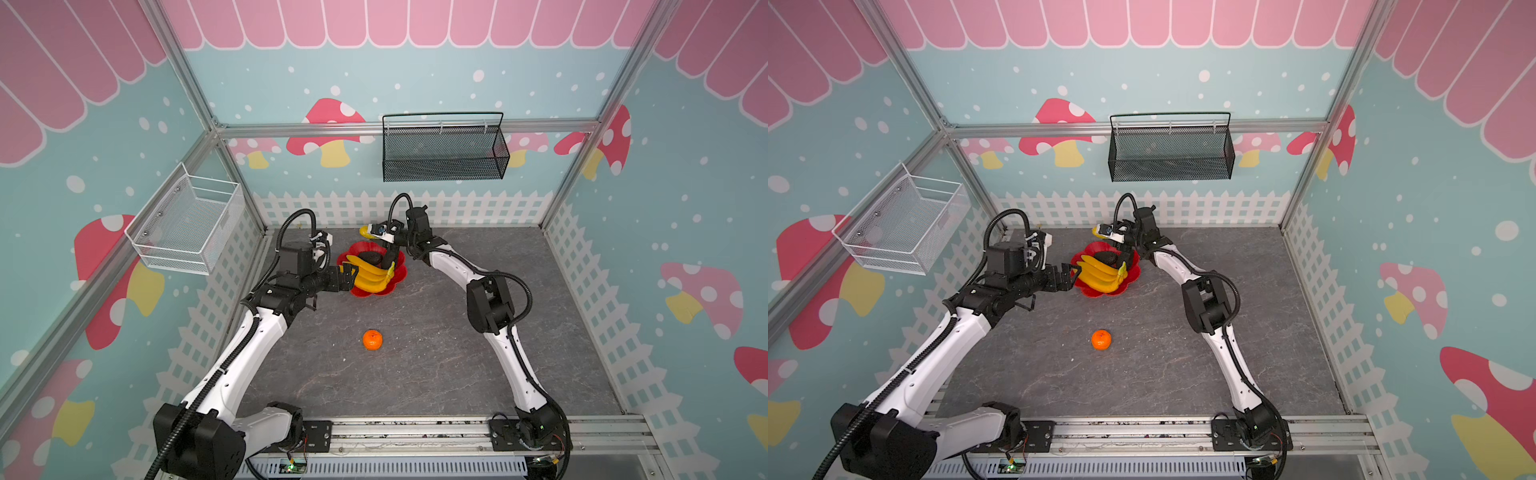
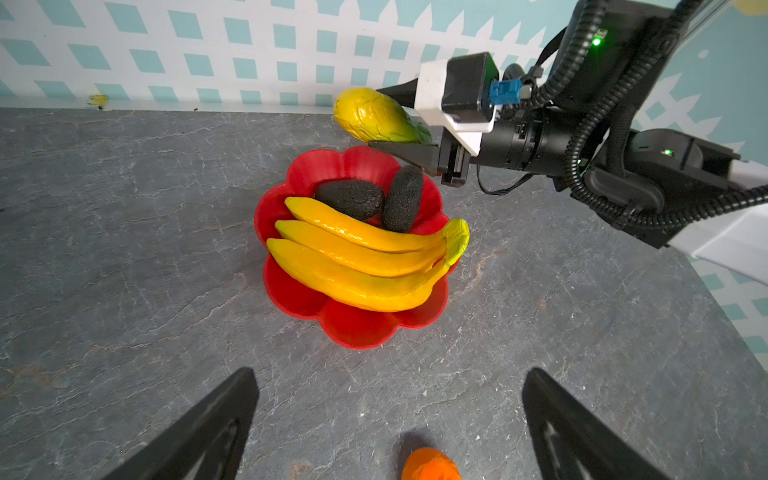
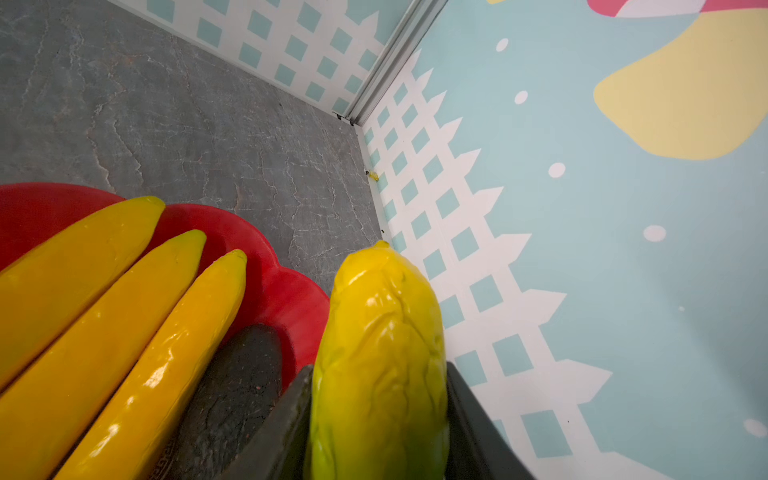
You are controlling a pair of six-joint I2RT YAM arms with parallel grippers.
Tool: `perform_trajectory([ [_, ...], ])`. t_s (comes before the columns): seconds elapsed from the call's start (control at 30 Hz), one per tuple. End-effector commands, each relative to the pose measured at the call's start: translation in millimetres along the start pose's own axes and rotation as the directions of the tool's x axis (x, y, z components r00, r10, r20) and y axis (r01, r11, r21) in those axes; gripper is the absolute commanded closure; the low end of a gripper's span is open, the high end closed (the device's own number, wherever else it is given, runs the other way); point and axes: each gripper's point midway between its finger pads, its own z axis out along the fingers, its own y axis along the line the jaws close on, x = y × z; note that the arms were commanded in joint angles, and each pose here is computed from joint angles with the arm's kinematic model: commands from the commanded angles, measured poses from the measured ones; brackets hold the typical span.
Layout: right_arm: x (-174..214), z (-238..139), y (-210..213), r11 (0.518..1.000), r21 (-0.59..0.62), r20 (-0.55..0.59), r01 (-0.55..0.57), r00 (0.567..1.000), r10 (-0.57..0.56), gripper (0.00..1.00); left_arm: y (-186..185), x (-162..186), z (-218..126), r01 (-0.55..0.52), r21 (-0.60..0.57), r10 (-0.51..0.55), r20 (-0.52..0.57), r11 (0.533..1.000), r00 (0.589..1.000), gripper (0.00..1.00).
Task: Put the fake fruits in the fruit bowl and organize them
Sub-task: 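Grasp the papaya with the right gripper and carry it over the bowl, then release the papaya onto the bowl while the left gripper moves toward the tangerine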
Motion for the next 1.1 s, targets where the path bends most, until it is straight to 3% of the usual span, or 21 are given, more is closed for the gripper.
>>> perform_trajectory([
  [0.0, 9.0, 7.3, 21.9, 0.996, -0.072, 0.026, 0.055, 0.998, -0.053, 0.54, -1.6, -2.5, -2.6, 0.009, 0.021, -0.009, 0.019, 1.000, 1.000, 0.01],
  [0.73, 22.0, 18.8, 43.2, 0.984, -0.106, -0.006, 0.146, 0.989, -0.148, 0.38, 3.4, -3.5, -1.5, 0.034, 0.028, -0.035, 0.019, 0.999, 0.999, 0.01],
  [0.93, -14.4, 9.1, 9.9, 0.995, -0.010, 0.054, 0.101, 0.994, -0.100, 0.33, 2.9, -0.4, 3.1, 0.046, 0.041, -0.047, 0.003, 0.998, 0.999, 0.01],
  [1.07, -59.0, -18.0, -21.1, 0.992, 0.102, 0.125, 0.080, 0.988, -0.093, 0.22, 3.7, -0.6, 2.6, 0.044, 0.036, -0.045, 0.006, 0.998, 0.999, 0.01],
])
